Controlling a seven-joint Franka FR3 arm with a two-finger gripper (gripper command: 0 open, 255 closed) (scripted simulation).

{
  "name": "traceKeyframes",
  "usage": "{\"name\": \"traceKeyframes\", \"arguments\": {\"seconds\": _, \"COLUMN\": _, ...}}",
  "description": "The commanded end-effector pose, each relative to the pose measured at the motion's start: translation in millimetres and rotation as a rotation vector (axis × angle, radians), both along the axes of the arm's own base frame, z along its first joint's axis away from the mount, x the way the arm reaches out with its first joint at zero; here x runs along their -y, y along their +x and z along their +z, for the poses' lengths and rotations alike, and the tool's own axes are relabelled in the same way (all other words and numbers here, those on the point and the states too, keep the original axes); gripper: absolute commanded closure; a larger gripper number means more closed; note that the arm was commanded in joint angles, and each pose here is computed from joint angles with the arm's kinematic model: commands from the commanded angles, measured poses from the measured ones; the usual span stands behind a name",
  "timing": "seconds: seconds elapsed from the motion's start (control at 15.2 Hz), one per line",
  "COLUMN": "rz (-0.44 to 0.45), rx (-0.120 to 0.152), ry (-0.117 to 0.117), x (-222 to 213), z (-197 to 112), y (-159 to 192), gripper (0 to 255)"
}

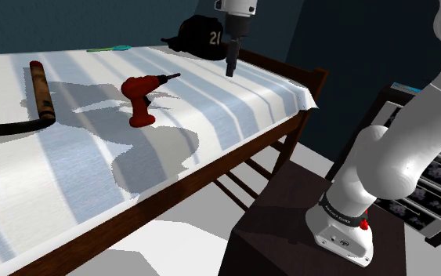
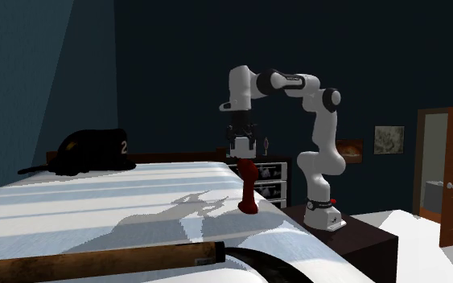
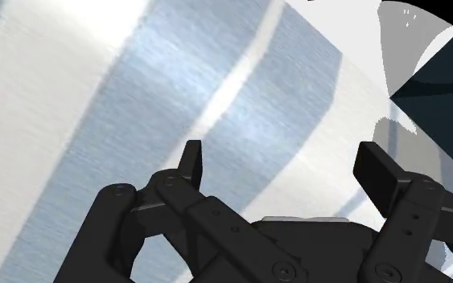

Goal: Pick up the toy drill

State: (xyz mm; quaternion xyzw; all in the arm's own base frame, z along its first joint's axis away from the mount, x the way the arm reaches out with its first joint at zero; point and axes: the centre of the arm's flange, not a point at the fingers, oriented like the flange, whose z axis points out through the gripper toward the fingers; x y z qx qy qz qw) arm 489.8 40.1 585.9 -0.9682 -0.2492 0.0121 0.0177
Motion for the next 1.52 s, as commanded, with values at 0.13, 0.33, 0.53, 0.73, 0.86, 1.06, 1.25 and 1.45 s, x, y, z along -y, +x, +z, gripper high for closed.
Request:
{"name": "traceKeyframes", "arguments": {"seconds": 0.13, "rz": 0.165, "rx": -0.006, "ry": 0.026, "x": -37.0, "z": 1.4, "y": 37.9, "gripper": 0}}
{"name": "traceKeyframes", "arguments": {"seconds": 0.33, "rz": 0.286, "rx": -0.010, "ry": 0.045, "x": -67.2, "z": 4.0, "y": 62.3, "gripper": 0}}
{"name": "traceKeyframes", "arguments": {"seconds": 0.53, "rz": 0.407, "rx": -0.014, "ry": 0.064, "x": -100.1, "z": 7.1, "y": 83.0, "gripper": 0}}
{"name": "traceKeyframes", "arguments": {"seconds": 0.73, "rz": 0.528, "rx": -0.018, "ry": 0.082, "x": -135.2, "z": 10.8, "y": 99.6, "gripper": 0}}
{"name": "traceKeyframes", "arguments": {"seconds": 0.86, "rz": 0.609, "rx": -0.021, "ry": 0.095, "x": -159.6, "z": 13.6, "y": 108.3, "gripper": 0}}
{"name": "traceKeyframes", "arguments": {"seconds": 1.06, "rz": 0.730, "rx": -0.025, "ry": 0.114, "x": -197.1, "z": 18.3, "y": 117.5, "gripper": 0}}
{"name": "traceKeyframes", "arguments": {"seconds": 1.25, "rz": 0.776, "rx": -0.027, "ry": 0.121, "x": -211.7, "z": 15.0, "y": 119.9, "gripper": 0}}
{"name": "traceKeyframes", "arguments": {"seconds": 1.45, "rz": 0.776, "rx": -0.027, "ry": 0.121, "x": -211.7, "z": -0.8, "y": 119.9, "gripper": 0}}
